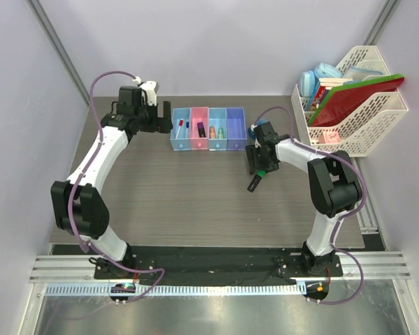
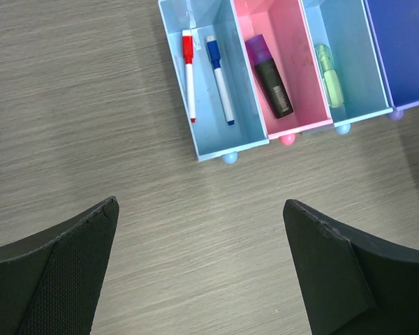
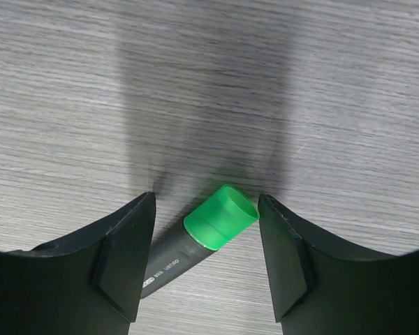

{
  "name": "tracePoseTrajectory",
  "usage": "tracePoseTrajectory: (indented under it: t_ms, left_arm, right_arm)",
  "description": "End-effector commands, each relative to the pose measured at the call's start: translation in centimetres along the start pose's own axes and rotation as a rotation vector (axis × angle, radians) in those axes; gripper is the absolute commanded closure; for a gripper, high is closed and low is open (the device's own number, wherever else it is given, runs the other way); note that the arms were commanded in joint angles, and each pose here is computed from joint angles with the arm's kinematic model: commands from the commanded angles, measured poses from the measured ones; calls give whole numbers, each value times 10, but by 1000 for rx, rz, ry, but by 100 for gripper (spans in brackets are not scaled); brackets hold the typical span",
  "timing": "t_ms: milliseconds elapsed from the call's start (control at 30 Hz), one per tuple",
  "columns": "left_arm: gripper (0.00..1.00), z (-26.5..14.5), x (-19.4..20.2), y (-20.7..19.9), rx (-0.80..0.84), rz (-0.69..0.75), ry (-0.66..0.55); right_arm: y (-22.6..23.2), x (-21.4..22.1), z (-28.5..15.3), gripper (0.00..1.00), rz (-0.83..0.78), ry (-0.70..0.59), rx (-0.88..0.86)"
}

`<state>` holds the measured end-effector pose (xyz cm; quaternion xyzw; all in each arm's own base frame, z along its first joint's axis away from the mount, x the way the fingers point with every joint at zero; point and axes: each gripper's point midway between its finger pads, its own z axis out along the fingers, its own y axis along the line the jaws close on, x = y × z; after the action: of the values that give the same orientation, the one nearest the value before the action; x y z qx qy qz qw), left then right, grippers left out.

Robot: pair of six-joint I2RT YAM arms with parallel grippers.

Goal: Sort the stationery into containers
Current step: Pick up the pen from the center of the board.

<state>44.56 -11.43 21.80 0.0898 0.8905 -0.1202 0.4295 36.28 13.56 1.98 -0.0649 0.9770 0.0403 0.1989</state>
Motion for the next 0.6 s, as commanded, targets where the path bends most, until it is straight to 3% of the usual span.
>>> tracePoseTrajectory:
  t_ms: [0,133,367,533,567]
  left_arm:
    - [0,-21,-7,5,-12,28,-33]
    - [0,-24,0,10,-24,23,-19]
    - [0,-36,-3,17,-53,31,-38]
    - [0,-40,-4,23,-69,26,-39]
    - [0,-40,-3,24,-72,25,-38]
  right_arm:
    - [-13,31,-4,33,15,59,33]
    - [-12,28,-24,30,20,13,-8]
    - [1,55,-10,30,3,105,-91]
    - [20,56,1,40,-27,145,-126]
    - [22,60,6,50,-33,162,-125]
